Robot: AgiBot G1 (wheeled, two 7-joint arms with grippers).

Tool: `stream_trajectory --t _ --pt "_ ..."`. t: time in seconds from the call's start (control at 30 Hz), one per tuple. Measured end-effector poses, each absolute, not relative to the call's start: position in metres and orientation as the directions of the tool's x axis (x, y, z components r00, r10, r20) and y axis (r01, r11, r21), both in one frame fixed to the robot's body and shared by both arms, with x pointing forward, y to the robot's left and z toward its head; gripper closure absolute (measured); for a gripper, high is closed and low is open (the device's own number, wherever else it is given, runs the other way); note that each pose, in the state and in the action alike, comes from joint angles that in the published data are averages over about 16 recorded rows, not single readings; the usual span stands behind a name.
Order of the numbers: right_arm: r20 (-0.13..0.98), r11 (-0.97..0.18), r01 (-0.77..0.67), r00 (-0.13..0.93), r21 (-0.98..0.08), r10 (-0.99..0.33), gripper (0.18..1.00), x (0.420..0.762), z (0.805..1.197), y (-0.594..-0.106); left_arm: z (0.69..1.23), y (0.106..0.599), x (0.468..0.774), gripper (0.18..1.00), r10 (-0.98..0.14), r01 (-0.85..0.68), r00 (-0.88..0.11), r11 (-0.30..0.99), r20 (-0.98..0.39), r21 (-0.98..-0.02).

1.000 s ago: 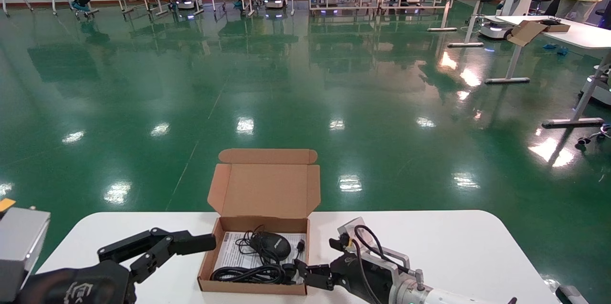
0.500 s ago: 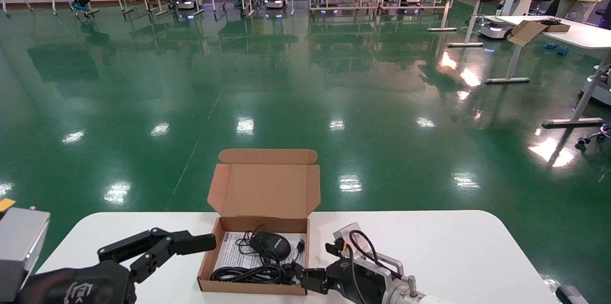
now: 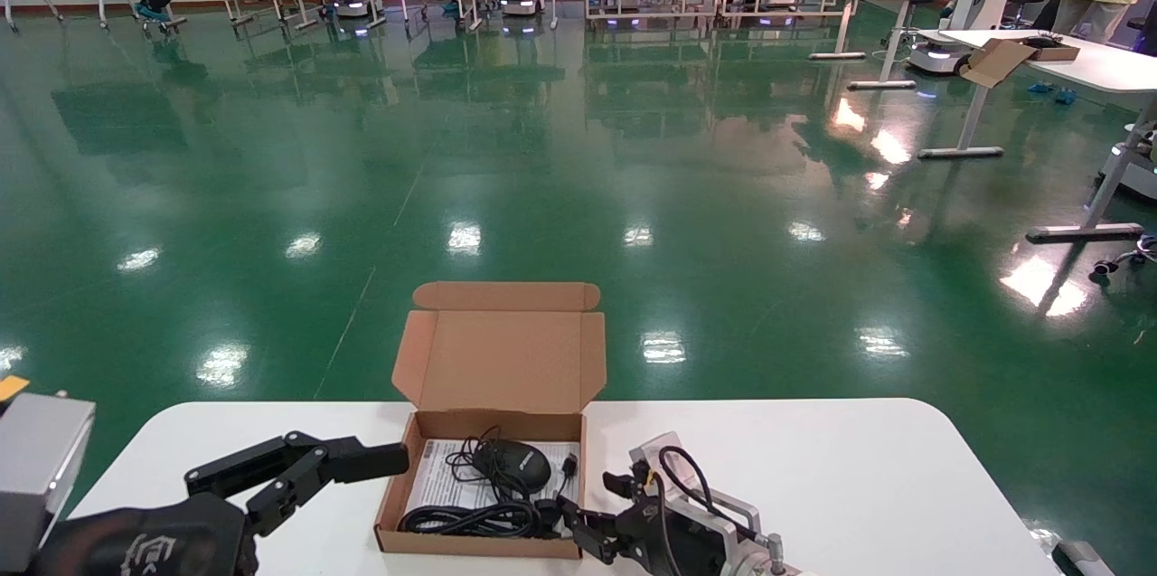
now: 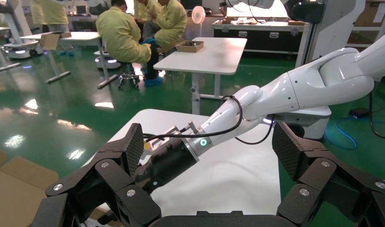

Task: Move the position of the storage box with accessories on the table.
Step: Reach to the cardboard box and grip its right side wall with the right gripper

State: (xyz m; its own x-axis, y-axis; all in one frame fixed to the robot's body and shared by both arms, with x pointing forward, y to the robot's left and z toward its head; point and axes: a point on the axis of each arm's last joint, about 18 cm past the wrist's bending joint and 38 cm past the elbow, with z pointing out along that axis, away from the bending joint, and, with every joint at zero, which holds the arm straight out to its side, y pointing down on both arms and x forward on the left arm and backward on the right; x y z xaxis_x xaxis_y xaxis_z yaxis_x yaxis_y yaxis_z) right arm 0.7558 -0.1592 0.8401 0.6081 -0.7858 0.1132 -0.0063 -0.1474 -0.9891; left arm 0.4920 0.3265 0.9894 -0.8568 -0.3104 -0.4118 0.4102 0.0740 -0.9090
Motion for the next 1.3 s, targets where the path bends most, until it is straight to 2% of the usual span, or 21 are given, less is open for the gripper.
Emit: stream_trajectory --t 0.37,0.6,0.8,1.07,1.3 --pt "0.106 -0.145 -0.018 0.599 -0.989 -0.794 0.706 0.757 0.835 -0.161 0.989 0.326 0.492 0.184 -0.31 0.41 -0.857 0.074 -0.412 -0.909" --pt "0.111 -0.151 -0.017 0.598 -0.988 -0.794 0.836 0.757 0.835 -0.163 0.989 0.326 0.492 0.184 -0.31 0.41 -0.857 0.074 -0.412 -0.909" --pt "0.129 -0.167 -0.006 0.605 -0.986 -0.786 0.917 0.757 0.839 -0.166 0.989 0.326 0.492 0.184 -0.31 0.41 -0.857 0.074 -0.412 -0.909" --pt "0.169 -0.188 0.034 0.615 -0.982 -0.77 0.965 0.758 0.862 -0.18 0.989 0.326 0.492 0.184 -0.31 0.41 -0.857 0.074 -0.412 -0.909" --pt "0.22 -0.199 0.103 0.605 -0.975 -0.765 0.975 0.758 0.909 -0.212 0.989 0.326 0.492 0.184 -0.31 0.41 -0.857 0.074 -0.412 -0.909"
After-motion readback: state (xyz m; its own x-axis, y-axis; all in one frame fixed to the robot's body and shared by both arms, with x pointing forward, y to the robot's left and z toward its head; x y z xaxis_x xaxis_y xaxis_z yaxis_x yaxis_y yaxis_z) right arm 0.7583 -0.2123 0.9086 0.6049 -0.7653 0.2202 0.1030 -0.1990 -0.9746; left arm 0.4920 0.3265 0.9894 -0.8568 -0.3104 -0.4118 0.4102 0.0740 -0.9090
